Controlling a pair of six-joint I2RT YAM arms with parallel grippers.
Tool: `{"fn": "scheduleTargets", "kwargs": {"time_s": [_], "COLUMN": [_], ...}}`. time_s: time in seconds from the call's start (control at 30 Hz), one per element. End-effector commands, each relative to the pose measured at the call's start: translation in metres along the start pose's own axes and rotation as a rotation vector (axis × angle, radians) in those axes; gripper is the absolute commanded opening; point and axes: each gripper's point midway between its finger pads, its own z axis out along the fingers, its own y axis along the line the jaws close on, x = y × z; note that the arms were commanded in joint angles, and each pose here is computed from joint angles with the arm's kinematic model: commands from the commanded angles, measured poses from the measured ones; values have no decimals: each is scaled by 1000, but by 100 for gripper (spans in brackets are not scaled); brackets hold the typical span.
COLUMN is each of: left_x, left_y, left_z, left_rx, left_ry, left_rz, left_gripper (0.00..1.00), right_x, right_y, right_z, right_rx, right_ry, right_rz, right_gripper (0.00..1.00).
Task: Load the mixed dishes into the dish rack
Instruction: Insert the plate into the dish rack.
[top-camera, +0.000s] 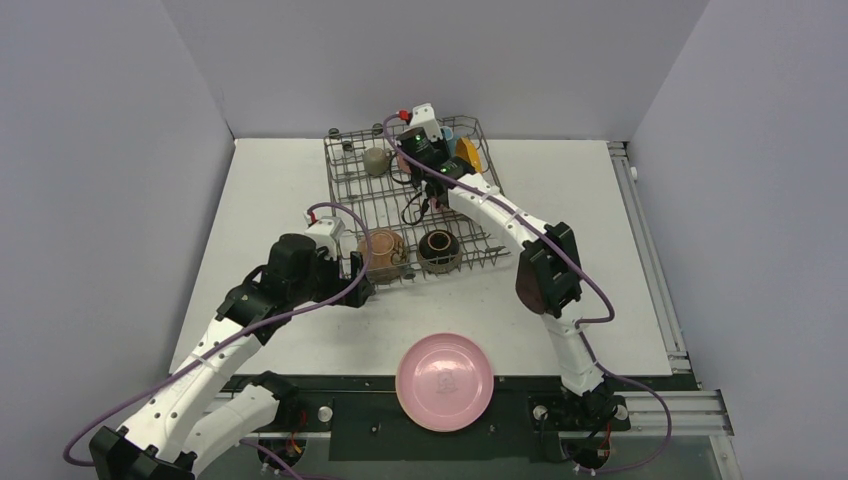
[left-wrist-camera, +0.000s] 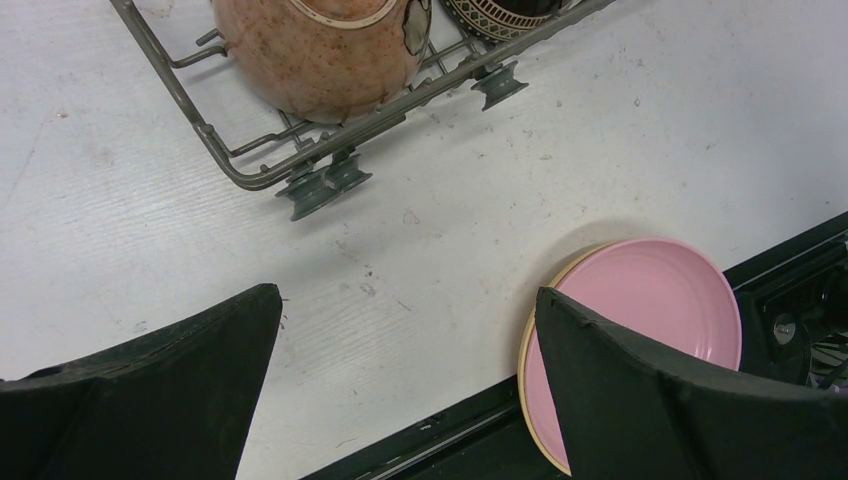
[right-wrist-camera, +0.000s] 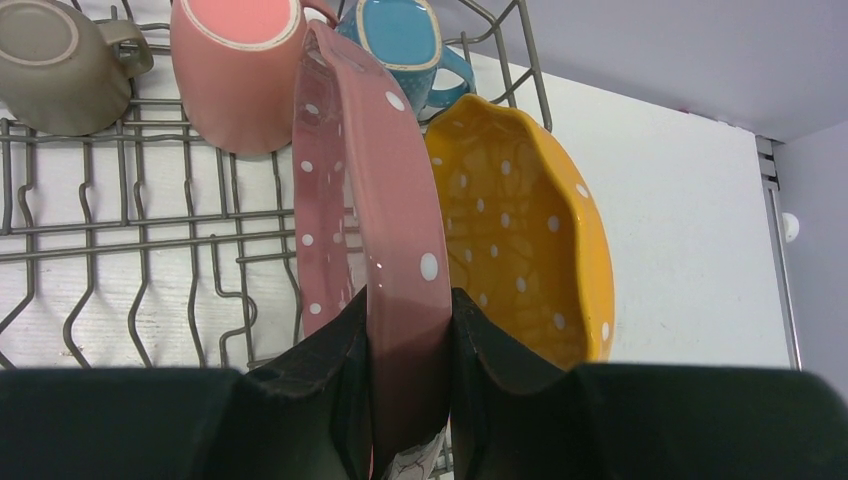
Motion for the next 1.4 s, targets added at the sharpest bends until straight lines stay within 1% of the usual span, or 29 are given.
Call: {"fn": "scheduleTargets", "kwargs": {"time_s": [0.0,0.37,0.57,0.67,0.8,0.87,0.9,1.0,1.07,1.13,1.37], "left_x": [-16,-16,-16,-16,-16,-15,-15,-16,-16,-15,-16], "left_y": [-3,-1,-2,-1,-1,-1,-1,-1,-1,-1,-1], "left_z": [-2,-2,-2,-2,-1,-1,-1,-1,0,0,0], "left_rx": [14,9,10,8,7,6,6,8,8,9,10], "left_ry": [-55,-55,-54,-53,-51,-50,-49,-51,-49,-48,-46], "left_rz": [19,12,11,10,10,10,10,9,8,8,7], "left_gripper": [96,96,96,96,96,96,96,96,96,96,96], "right_x": [-3,19,30,33,37,41,42,44,44,44,42], "right_y": [25,40,48,49,50,49,49,47,46,46,45], "right_z": [-2,-6,0,4,9,13,13,14,14,16,19], "right_rx": [-21,0,-8,-10,-16,-13,-12,-10,-10,-11,-13], "right_ry": [-37,2,19,23,31,41,42,43,41,44,43], "right_rz": [80,76,83,87,104,106,106,110,115,121,133], "right_gripper": [0,0,0,2,5,9,13,18,24,28,32]}}
